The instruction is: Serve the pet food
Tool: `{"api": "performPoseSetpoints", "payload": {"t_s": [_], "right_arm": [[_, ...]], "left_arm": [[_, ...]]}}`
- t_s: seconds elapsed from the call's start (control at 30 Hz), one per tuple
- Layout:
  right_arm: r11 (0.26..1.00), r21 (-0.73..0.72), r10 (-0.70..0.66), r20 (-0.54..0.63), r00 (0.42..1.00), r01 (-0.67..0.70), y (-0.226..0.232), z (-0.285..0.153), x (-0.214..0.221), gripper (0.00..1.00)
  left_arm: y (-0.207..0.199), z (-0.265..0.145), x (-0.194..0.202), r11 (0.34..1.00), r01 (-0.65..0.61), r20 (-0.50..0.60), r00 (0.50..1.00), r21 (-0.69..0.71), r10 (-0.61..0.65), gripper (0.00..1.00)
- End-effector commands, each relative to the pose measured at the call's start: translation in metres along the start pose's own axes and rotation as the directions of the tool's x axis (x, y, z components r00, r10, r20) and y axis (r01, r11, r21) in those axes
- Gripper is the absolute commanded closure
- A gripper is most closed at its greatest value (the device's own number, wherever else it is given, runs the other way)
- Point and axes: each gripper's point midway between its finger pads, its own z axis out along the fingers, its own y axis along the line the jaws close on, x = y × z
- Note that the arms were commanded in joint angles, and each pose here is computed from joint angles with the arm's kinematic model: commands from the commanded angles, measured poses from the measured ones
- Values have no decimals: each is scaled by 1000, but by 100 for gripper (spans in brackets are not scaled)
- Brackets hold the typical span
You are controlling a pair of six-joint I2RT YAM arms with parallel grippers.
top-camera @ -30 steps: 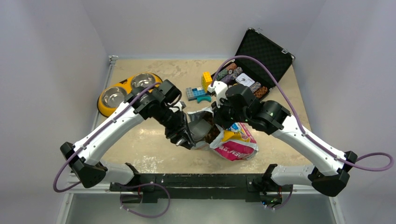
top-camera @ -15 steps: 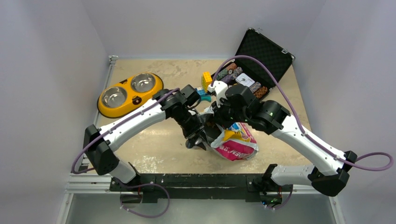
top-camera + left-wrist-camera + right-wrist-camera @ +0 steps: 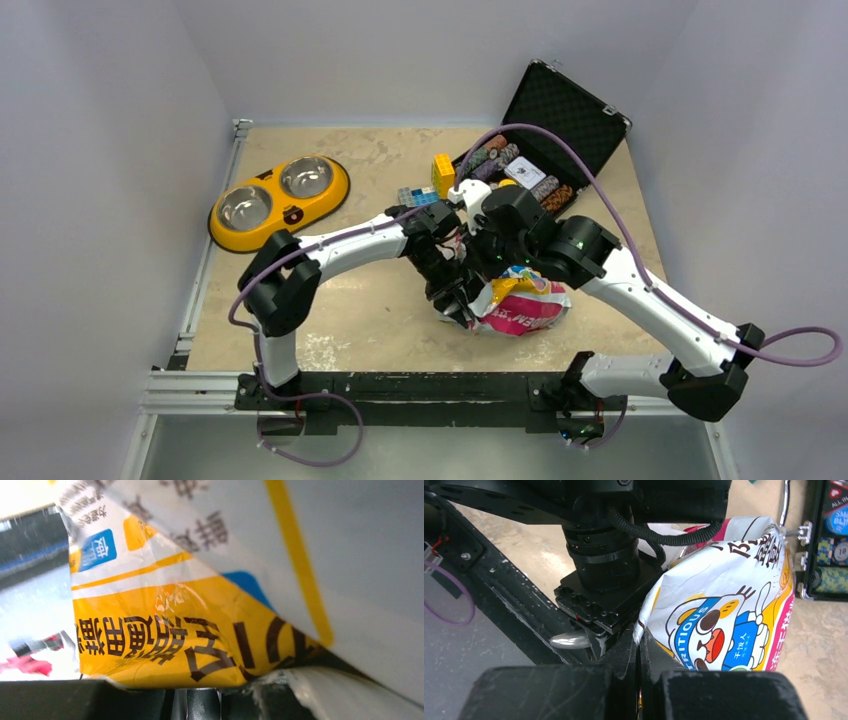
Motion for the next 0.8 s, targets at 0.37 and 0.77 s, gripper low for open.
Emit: {"api": "performPoseSetpoints", "payload": {"t_s": [0.37, 0.77], "right_arm": [[980, -102, 198, 362, 911, -172, 8, -69, -34, 100], [972, 56, 187, 389, 902, -226, -23, -82, -33, 100]], "left_arm": [[-54, -40, -63, 545, -839, 682, 402, 7, 611, 100], [-17, -53, -25, 480, -877, 711, 343, 10, 613, 100]]}}
